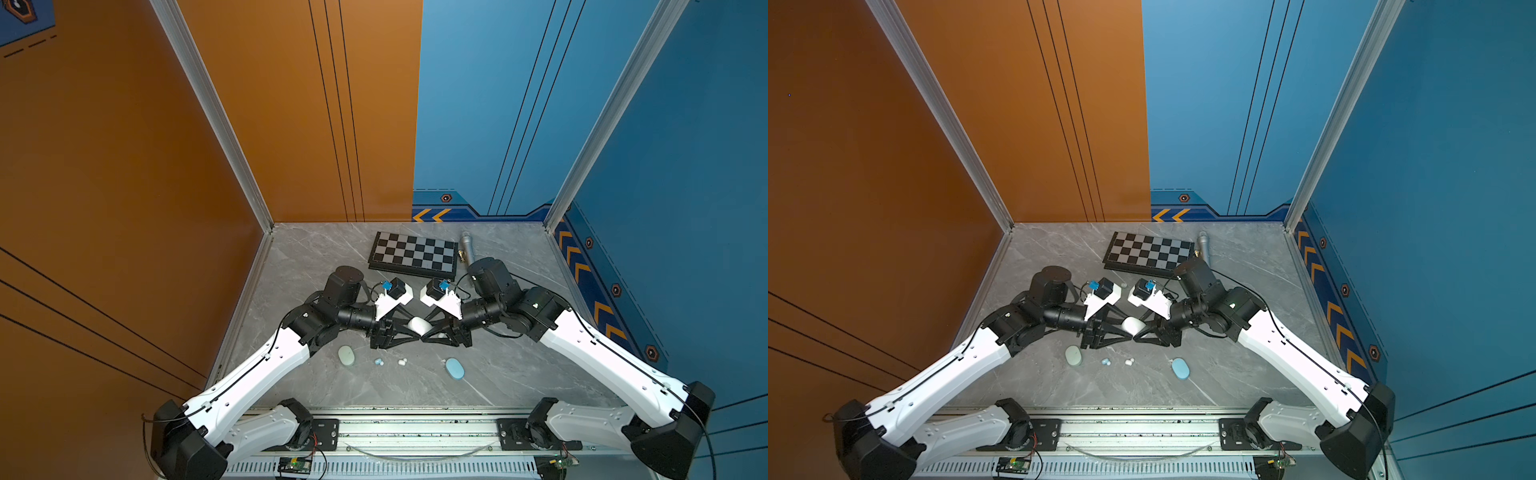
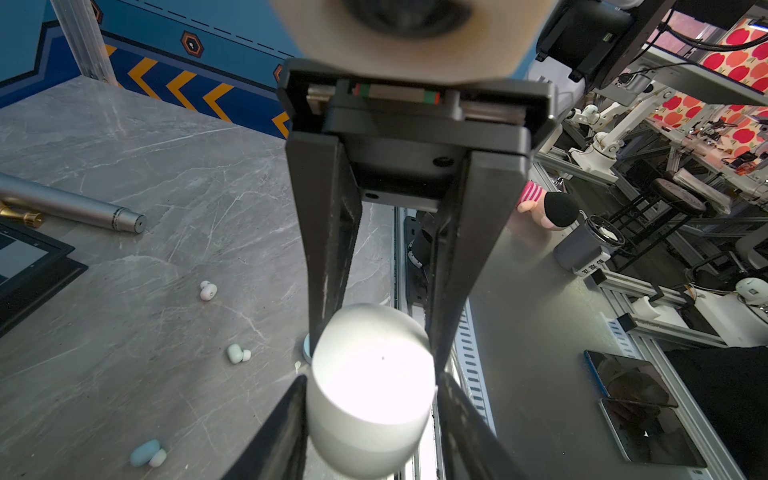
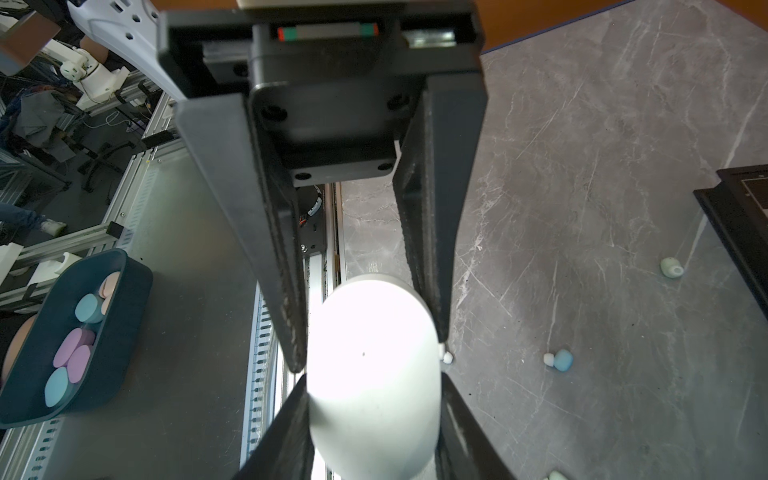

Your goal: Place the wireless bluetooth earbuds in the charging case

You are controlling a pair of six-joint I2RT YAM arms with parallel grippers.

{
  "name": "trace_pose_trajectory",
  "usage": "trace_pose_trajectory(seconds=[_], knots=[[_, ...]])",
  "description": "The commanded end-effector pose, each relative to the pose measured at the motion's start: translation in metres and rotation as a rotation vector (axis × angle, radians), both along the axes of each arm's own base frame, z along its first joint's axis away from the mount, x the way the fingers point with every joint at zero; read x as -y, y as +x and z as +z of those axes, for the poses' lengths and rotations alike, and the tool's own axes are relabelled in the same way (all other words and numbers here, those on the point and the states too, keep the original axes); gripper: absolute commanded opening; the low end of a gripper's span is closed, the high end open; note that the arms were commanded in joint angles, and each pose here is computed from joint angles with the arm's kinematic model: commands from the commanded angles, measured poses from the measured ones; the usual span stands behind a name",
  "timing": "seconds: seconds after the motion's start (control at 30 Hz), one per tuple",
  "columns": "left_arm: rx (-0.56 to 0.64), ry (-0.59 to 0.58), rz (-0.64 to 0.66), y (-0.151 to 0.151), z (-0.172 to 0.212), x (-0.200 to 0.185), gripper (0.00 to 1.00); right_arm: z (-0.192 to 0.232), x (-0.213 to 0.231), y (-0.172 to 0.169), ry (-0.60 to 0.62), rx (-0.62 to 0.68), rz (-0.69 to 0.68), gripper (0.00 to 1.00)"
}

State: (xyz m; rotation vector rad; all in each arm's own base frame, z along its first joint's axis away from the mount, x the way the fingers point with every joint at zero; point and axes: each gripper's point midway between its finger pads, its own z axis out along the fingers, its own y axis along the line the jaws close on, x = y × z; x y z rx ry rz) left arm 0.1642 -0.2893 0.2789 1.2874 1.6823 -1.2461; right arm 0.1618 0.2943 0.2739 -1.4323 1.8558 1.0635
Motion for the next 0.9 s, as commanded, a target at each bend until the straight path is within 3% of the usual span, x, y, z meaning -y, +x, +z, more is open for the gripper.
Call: trace_pose_trajectory(seconds=[0.0, 0.1, 0.27, 0.37, 0.5, 0.63, 0.87], knots=[[0.002, -0.036, -0.068, -0.011, 0.015, 0.005, 0.39, 0.019, -0.005, 0.003, 0.05, 0.018, -0.004, 0.0], [-0.002, -0.037, -0.074, -0.012, 0.015, 0.005, 0.28, 0.022, -0.006, 0.005, 0.067, 0.012, -0.018, 0.0], [-0.005, -0.033, -0.074, -0.013, 0.013, 0.005, 0.0, 0.028, -0.008, 0.01, 0.1, -0.008, -0.036, 0.0], [0.003, -0.033, -0.069, -0.012, 0.014, 0.006, 0.0, 0.03, -0.005, 0.018, 0.12, -0.018, -0.072, 0.03], [0.009, -0.033, -0.063, -0.011, 0.015, 0.005, 0.0, 0.031, 0.0, 0.027, 0.147, -0.025, -0.119, 0.22], [0.014, -0.038, -0.067, -0.012, 0.017, 0.004, 0.0, 0.03, 0.004, 0.034, 0.166, -0.036, -0.155, 0.31], [0.002, -0.038, -0.065, -0.01, 0.017, 0.004, 0.0, 0.03, 0.009, 0.042, 0.191, -0.046, -0.2, 0.42]])
